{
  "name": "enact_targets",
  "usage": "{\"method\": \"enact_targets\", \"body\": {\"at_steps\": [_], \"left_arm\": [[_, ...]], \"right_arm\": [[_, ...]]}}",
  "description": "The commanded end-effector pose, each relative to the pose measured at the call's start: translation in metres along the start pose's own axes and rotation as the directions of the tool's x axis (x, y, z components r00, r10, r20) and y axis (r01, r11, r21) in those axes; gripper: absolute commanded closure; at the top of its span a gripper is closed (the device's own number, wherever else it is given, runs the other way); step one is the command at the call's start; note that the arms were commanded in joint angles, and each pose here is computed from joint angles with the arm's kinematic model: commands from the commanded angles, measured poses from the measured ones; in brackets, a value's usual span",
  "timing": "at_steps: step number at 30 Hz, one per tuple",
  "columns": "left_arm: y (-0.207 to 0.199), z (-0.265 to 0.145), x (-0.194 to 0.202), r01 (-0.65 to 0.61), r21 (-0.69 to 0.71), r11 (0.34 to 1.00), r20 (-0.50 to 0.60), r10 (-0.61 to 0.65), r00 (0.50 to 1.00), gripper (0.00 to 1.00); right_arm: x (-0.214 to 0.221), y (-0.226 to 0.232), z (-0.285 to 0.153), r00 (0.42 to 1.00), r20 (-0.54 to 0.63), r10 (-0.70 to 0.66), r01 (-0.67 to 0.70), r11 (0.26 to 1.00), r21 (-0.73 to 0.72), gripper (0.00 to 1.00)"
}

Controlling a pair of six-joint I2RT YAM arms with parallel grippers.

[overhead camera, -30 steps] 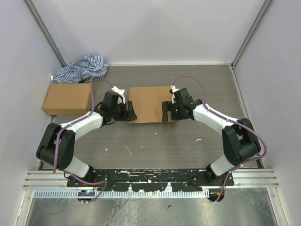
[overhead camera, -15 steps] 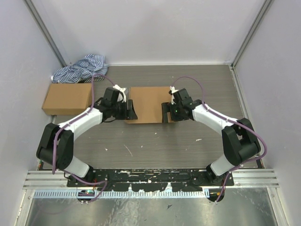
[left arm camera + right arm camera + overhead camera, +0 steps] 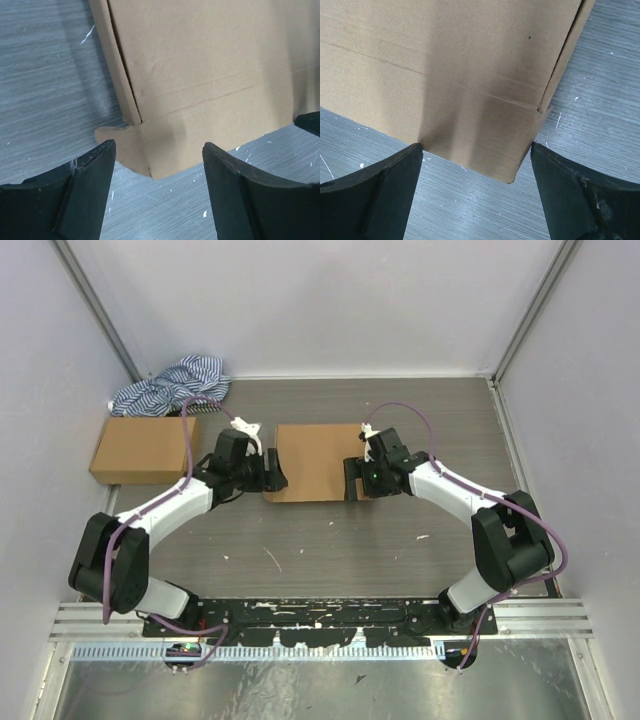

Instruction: Fold the paper box

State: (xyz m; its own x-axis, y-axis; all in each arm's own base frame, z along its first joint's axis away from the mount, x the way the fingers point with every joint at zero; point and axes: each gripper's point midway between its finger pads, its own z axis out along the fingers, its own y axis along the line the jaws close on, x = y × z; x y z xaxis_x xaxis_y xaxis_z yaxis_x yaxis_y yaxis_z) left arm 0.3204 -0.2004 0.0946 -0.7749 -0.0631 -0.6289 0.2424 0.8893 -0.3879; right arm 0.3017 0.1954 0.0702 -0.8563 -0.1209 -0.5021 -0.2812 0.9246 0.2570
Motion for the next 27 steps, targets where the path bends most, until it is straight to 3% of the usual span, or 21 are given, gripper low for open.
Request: {"method": "enact_targets", "body": {"at_steps": [1,9,18,27], "left_arm": [[-0.010,0.010,-0.016,-0.032,0.056,0.998,0.079,0.027,0.997,0.23],[0.000,0.022,0.004,-0.021,0.034,0.999,0.011,0.021,1.000,0.24],[-0.015,0.025,0.022,-0.024,0.109,0.994,-0.056,0.030,0.998,0.27],[-0.018,0.015,0.036,-0.020,0.084,0.996,-0.150,0.033,0.988,0.30]], "right_arm": [[-0.023,0.014,-0.011,0.997,0.072,-0.018,0.022,0.999,-0.046,0.06],[-0.024,0.015,-0.011,0.997,0.072,-0.021,0.024,0.998,-0.050,0.06],[-0.023,0.019,-0.013,0.997,0.069,-0.019,0.024,0.997,-0.072,0.07],[-0.022,0.021,-0.014,0.998,0.066,-0.013,0.018,0.996,-0.082,0.07]]}}
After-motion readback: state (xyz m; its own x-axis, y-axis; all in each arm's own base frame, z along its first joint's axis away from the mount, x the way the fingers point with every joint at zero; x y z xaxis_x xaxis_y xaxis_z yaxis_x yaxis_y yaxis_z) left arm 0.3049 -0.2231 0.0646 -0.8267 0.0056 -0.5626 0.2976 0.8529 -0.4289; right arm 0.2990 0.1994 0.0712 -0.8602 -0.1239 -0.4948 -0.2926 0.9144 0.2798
